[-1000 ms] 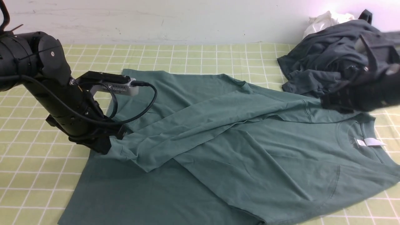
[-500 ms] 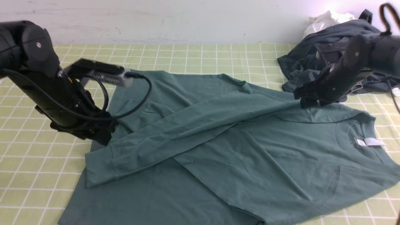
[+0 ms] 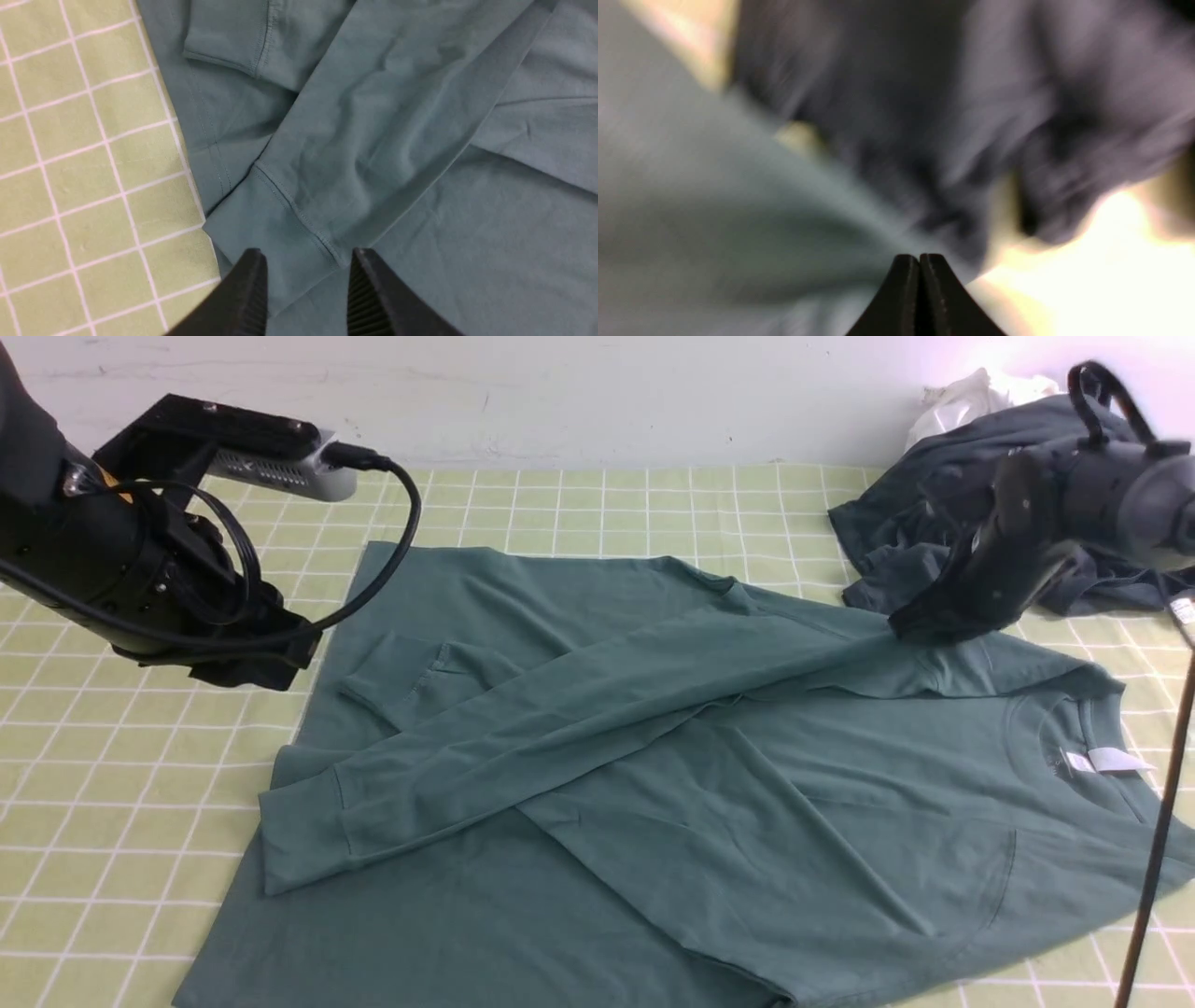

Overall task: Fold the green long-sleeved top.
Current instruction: Use the left arm to drag and drop the cuff onto the cuff closest to the left arm

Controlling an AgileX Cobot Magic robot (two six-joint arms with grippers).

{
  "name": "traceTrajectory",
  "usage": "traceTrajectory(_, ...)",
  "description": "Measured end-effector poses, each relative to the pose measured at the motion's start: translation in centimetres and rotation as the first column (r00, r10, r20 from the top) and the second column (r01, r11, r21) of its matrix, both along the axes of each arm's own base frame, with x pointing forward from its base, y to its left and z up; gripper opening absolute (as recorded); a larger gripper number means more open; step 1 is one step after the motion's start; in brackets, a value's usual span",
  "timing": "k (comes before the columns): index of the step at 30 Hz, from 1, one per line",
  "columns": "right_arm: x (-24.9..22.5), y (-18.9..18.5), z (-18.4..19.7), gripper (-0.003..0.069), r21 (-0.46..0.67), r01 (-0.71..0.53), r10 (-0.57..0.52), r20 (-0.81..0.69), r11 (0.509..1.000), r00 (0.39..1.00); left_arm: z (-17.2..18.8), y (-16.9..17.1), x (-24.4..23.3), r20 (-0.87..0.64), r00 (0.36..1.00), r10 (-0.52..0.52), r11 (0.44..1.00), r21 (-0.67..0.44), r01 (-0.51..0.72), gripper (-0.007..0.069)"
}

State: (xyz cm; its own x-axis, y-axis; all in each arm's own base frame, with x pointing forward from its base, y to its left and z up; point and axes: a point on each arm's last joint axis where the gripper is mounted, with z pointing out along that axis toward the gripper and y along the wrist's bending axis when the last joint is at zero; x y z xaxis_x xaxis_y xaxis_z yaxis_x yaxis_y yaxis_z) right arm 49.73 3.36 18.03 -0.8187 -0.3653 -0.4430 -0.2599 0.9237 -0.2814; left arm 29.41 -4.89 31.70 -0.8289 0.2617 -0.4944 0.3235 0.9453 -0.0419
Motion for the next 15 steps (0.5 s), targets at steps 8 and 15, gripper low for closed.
traceTrajectory(8, 0.1, -1.2, 1.6, -0.0015, 0.06, 0.027, -0.024, -0.056, 0.998, 0.998, -1.2, 0.1, -0.3, -0.032, 0.999, 0.002, 1.0, 0.004, -0.002, 0.0216)
traceTrajectory(15, -0.7, 0.1, -1.3, 0.0149, 0.23, 0.109, -0.053, -0.235, 0.967, 0.971, -1.2, 0.1, -0.3, -0.026, 1.0, 0.003, 1.0, 0.004, -0.003, 0.0216)
